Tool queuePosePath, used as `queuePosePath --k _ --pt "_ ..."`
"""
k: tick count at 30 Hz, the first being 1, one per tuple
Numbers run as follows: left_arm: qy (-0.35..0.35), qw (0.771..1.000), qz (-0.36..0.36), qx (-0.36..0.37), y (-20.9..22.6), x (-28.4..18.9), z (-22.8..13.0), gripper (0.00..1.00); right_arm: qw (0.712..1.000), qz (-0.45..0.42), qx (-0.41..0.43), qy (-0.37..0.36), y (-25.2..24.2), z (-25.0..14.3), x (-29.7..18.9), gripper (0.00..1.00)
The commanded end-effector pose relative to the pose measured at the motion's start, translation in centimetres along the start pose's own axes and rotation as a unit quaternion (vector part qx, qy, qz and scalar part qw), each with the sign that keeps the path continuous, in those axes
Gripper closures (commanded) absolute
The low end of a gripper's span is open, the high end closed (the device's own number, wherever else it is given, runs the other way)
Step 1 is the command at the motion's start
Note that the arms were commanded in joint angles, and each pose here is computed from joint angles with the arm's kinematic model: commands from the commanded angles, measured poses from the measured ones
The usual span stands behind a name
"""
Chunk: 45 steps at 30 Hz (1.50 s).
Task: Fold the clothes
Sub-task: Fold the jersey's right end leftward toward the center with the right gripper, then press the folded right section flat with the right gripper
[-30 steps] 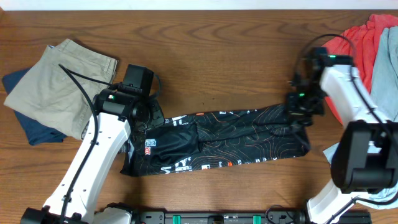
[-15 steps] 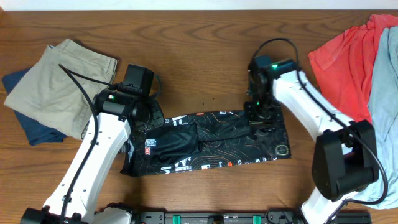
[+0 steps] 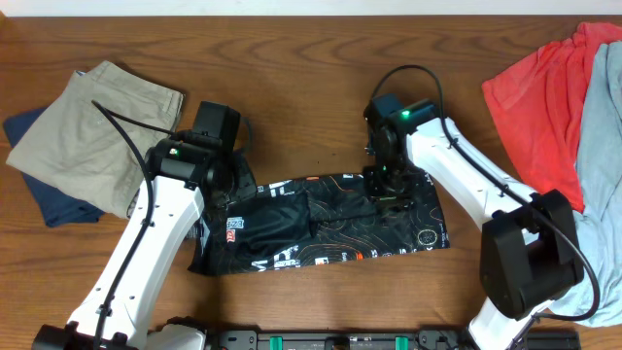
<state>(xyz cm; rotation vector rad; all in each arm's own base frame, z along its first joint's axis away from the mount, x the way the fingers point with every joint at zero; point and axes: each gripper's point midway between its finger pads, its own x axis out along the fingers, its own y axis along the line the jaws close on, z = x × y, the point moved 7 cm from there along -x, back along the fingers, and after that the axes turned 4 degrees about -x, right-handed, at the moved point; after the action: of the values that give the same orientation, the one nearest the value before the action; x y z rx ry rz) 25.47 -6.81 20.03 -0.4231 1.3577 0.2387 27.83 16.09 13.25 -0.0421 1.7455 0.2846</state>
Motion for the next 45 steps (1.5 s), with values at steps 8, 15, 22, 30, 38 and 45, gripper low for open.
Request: queuePosePath --k 8,15,22,30,38,45 --pt "-0.007 1.0 0.003 0.003 0.1 -0.4 0.3 0.56 0.999 -0.043 -0.014 -0.026 -0.6 0.5 -0.6 0.69" --pt "-0.004 1.0 0.005 0.003 0.2 -0.2 0.1 0.56 0.989 -0.145 0.03 0.011 -3.7 -1.1 -1.2 0.67" --pt "-0.001 1.0 0.008 0.003 0.3 0.0 0.0 0.56 0.988 -0.147 0.024 0.042 -4.3 -2.4 0.9 0.67" --pt "-0.001 1.0 0.008 0.003 0.3 0.0 0.0 0.56 0.994 -0.095 0.018 0.049 -4.1 -3.1 4.6 0.69" --pt "-0.001 1.0 0.008 0.003 0.3 0.0 0.0 0.56 0.999 -0.05 -0.019 0.011 -2.9 -2.3 6.7 0.71" --pt "-0.001 1.0 0.008 0.003 0.3 0.0 0.0 0.56 0.998 -0.048 -0.027 0.019 -2.5 -2.9 7.3 0.99"
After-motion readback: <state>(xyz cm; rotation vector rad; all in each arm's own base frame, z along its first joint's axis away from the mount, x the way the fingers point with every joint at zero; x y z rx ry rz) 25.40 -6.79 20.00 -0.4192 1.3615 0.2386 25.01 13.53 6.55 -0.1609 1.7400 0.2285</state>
